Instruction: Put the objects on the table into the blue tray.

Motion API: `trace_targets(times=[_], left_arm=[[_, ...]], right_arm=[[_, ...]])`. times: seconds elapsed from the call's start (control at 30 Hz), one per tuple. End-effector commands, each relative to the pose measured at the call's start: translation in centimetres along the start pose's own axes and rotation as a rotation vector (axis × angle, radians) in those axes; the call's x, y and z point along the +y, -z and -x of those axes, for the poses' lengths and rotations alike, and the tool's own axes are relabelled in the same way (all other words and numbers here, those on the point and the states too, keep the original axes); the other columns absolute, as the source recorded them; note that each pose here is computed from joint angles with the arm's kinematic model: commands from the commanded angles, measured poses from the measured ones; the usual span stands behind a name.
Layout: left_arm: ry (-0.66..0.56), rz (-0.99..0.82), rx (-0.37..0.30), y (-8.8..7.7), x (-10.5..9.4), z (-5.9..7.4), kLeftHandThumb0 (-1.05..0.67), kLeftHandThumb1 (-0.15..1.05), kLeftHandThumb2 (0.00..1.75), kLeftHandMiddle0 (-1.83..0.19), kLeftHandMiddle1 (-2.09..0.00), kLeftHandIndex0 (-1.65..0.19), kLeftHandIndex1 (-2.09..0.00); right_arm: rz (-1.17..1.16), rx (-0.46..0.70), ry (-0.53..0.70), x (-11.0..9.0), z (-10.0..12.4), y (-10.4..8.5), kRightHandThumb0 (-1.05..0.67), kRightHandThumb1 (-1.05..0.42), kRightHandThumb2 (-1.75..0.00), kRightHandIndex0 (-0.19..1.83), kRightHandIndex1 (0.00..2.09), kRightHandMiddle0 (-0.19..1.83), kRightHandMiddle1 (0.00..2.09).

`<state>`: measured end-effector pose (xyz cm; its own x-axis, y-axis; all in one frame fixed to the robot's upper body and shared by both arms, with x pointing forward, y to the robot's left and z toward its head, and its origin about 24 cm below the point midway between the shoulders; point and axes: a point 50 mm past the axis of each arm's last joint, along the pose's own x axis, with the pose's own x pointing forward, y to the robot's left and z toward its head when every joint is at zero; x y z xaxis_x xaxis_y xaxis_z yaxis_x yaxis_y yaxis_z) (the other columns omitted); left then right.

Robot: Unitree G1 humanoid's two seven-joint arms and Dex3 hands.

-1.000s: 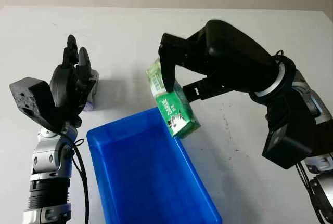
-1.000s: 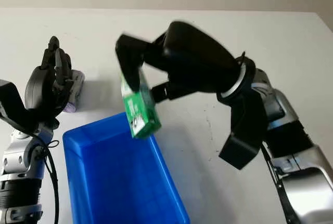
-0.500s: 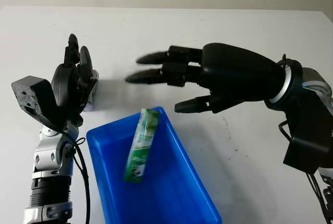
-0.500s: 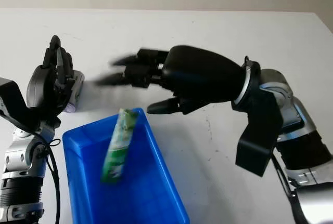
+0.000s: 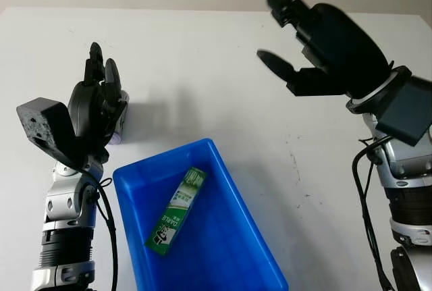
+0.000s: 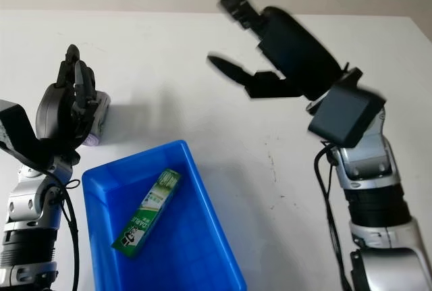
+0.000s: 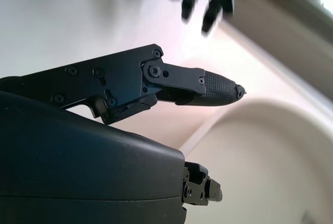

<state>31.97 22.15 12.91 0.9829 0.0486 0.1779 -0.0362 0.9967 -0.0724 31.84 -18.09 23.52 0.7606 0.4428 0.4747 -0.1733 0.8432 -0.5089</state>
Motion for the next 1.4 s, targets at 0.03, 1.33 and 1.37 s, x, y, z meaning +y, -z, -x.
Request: trace_targets(times=[0.03,1.33,1.37], left_arm=[[-0.009,-0.061,-0.013,-1.0,0.6,-0.1,-0.73,1.05,0.67,0.19,0.0,0.19,0.0],[0.468,-2.464,-0.508,-11.1,7.0,-3.1,-0.05,1.01,0.21,0.09,-0.06,0.08,-0.06],[0.5,-2.544,-0.534,-11.2,7.2,-3.3,0.01,1.03,0.28,0.1,-0.05,0.09,-0.05]], right_arm=[[-0.142,0.153,0.136,-0.9,1.4,3.2,-0.66,-1.05,-0.6,-0.19,0.0,-0.19,0.0],[-0.472,0.473,0.142,2.6,4.7,9.8,-0.67,-1.05,-0.64,-0.19,0.0,-0.19,0.0],[-0.469,0.472,0.139,2.6,4.7,9.7,-0.67,-1.05,-0.64,-0.19,0.0,-0.19,0.0]])
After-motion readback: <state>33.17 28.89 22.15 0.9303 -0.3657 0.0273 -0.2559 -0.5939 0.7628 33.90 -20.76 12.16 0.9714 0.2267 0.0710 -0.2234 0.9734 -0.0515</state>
